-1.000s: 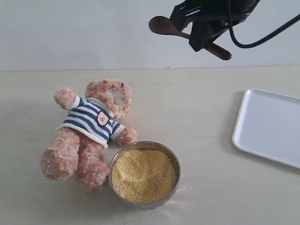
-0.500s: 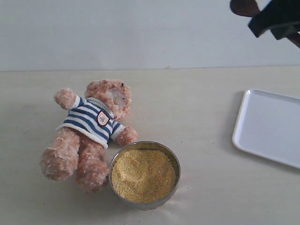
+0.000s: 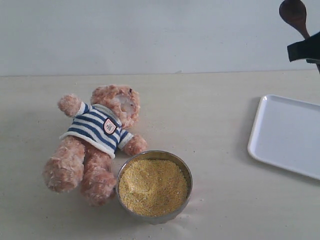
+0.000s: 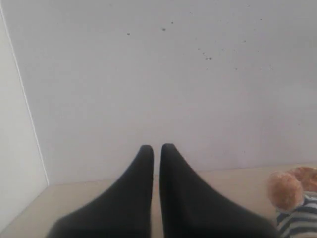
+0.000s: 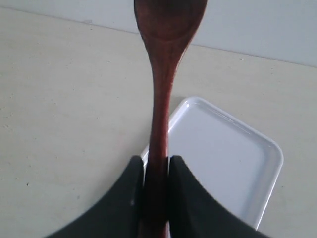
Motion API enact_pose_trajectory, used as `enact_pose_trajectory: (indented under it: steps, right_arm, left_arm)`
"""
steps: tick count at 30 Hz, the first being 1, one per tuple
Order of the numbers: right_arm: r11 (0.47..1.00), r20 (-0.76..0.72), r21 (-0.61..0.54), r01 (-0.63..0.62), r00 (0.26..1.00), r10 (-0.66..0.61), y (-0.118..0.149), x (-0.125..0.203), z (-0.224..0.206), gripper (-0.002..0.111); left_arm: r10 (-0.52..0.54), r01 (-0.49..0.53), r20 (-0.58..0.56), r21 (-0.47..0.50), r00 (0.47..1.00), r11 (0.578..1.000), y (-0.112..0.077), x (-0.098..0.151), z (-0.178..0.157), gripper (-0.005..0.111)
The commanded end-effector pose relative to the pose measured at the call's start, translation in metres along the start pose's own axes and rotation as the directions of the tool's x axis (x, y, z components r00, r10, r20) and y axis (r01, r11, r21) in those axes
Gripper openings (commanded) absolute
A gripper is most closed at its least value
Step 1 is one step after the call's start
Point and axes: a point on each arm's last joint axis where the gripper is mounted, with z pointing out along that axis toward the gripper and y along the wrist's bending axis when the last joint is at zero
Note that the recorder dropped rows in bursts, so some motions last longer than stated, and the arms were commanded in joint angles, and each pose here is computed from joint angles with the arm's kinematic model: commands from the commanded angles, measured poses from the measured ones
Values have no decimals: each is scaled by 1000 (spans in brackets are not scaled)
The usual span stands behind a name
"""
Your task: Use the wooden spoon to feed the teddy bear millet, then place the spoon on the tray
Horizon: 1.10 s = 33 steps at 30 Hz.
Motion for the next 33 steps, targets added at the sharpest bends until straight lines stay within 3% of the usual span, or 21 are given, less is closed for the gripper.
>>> enact_pose_trajectory:
  steps: [1, 7, 21, 22, 23, 26, 27, 33]
  right_arm:
    - [1000, 78, -6, -3, 997, 4, 0, 8, -6, 0]
    - [1000, 82, -8, -3, 997, 3, 0, 10, -6, 0]
    - [1000, 49, -16, -16, 999, 17, 1, 13, -6, 0]
    - [1000, 49, -16, -16, 999, 17, 1, 13, -6, 0]
    - [1000, 54, -17, -16, 998, 17, 1, 12, -6, 0]
    - [1000, 74, -21, -20, 997, 21, 1, 10, -6, 0]
    - [1000, 77, -21, -20, 997, 21, 1, 10, -6, 0]
    - [1000, 68, -21, -22, 997, 23, 1, 11, -6, 0]
  left_arm:
    - [-22, 21, -17, -40, 1000, 999, 1, 15, 0, 5]
    - [-25, 26, -69, 18, 997, 999, -4, 20, 0, 5]
    - [-15, 16, -70, 21, 997, 1000, -4, 20, 0, 5]
    - [24, -23, -65, 24, 998, 999, -4, 20, 0, 5]
    - [125, -123, -48, 31, 991, 992, -4, 19, -1, 5]
    - [444, -443, 1, 40, 896, 895, -5, 16, -3, 5]
    - [477, -477, 4, 42, 879, 878, -6, 16, -3, 5]
    - [483, -482, 4, 40, 876, 875, -5, 16, -3, 5]
